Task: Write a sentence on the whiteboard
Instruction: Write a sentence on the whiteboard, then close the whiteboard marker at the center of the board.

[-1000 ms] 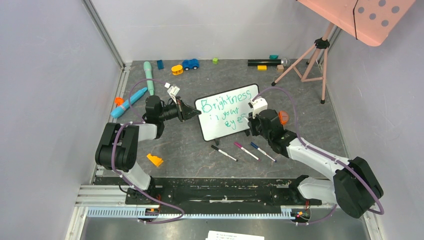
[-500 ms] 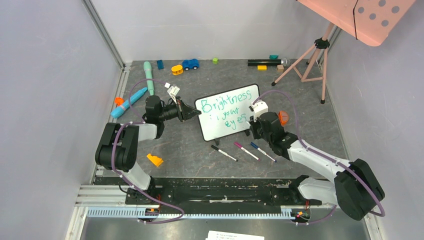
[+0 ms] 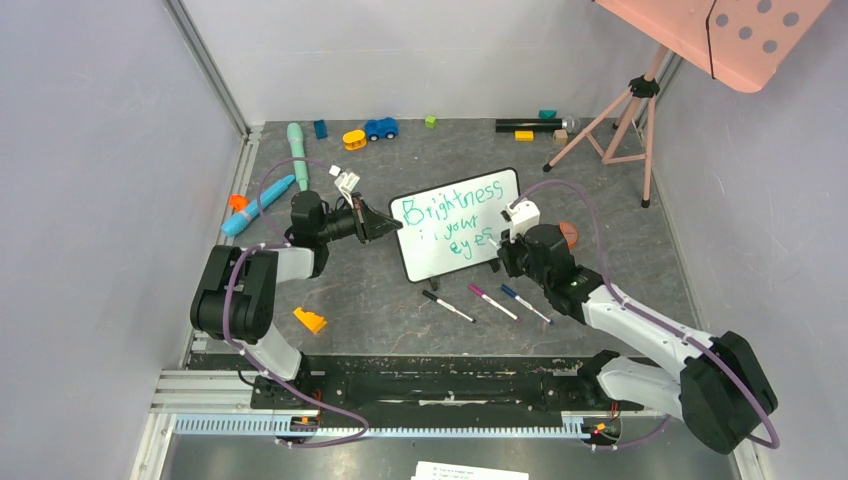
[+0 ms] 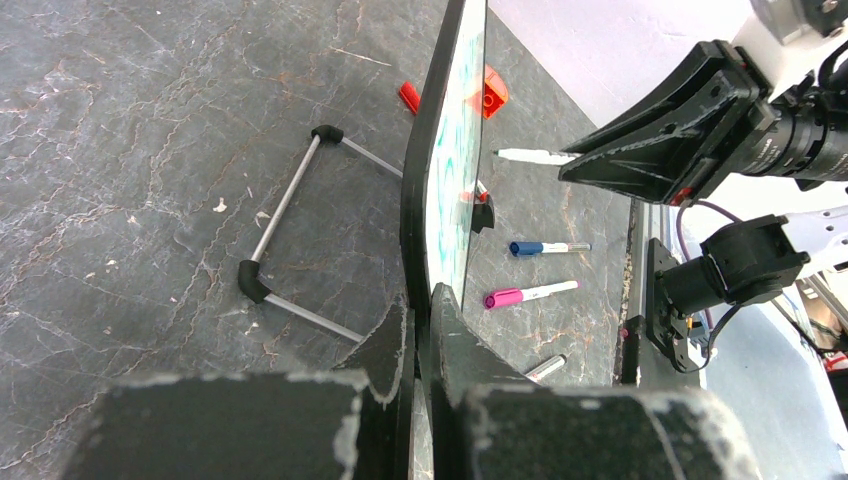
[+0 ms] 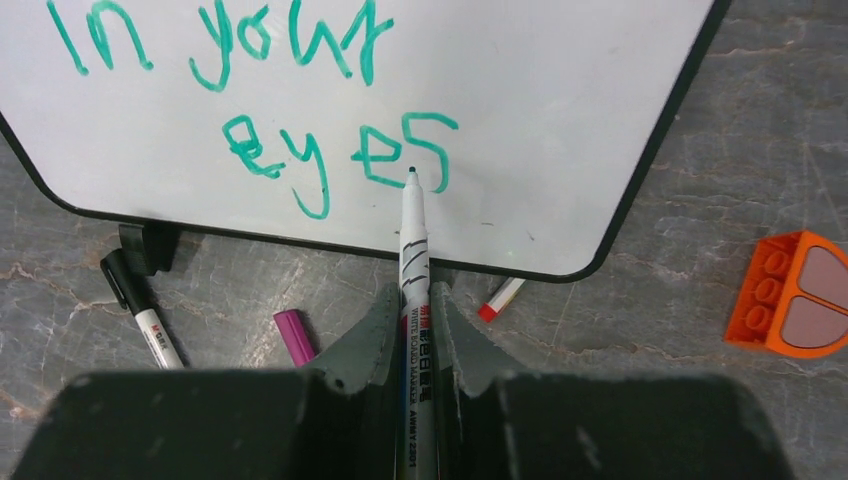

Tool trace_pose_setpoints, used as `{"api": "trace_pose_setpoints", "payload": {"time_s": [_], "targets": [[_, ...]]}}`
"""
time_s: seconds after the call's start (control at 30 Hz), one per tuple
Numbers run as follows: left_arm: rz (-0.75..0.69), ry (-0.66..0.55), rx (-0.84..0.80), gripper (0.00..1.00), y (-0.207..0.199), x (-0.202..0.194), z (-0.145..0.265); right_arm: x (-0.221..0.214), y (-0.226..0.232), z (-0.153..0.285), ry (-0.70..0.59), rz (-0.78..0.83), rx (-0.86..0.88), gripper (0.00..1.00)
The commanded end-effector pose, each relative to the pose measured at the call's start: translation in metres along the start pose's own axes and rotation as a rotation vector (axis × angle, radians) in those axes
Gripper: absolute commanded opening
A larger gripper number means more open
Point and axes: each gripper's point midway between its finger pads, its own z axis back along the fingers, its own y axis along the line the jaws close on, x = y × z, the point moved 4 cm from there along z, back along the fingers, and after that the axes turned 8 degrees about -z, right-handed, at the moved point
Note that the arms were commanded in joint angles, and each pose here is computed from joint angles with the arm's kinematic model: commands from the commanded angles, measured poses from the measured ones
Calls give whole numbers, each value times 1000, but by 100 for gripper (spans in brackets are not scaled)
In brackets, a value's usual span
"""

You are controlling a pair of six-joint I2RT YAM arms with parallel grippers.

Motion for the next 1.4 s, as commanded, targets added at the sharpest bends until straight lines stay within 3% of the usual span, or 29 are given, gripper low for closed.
{"api": "trace_pose_setpoints", "payload": {"time_s": [0.0,0.73,1.03,1.2,1.33,1.37], "targets": [[-155,-3,-12,2,0,1,0,17,-10,9,-82,-22,-68,0],[-155,-4,-11,2,0,1,1,6,-21,-15,4,-29,-147,0],[-153,-4,-5,3,0,1,1,16,-23,21,-110,-54,-134,0],[-164,-19,30,28,0,4,5,20,-29,35,-185,-85,-155,0],[-180,-48,43,58,-5,9,12,23,-29,38,-212,-97,-157,0],[-185,-60,50,70,-5,12,15,24,-28,38,-214,-96,-152,0]]}}
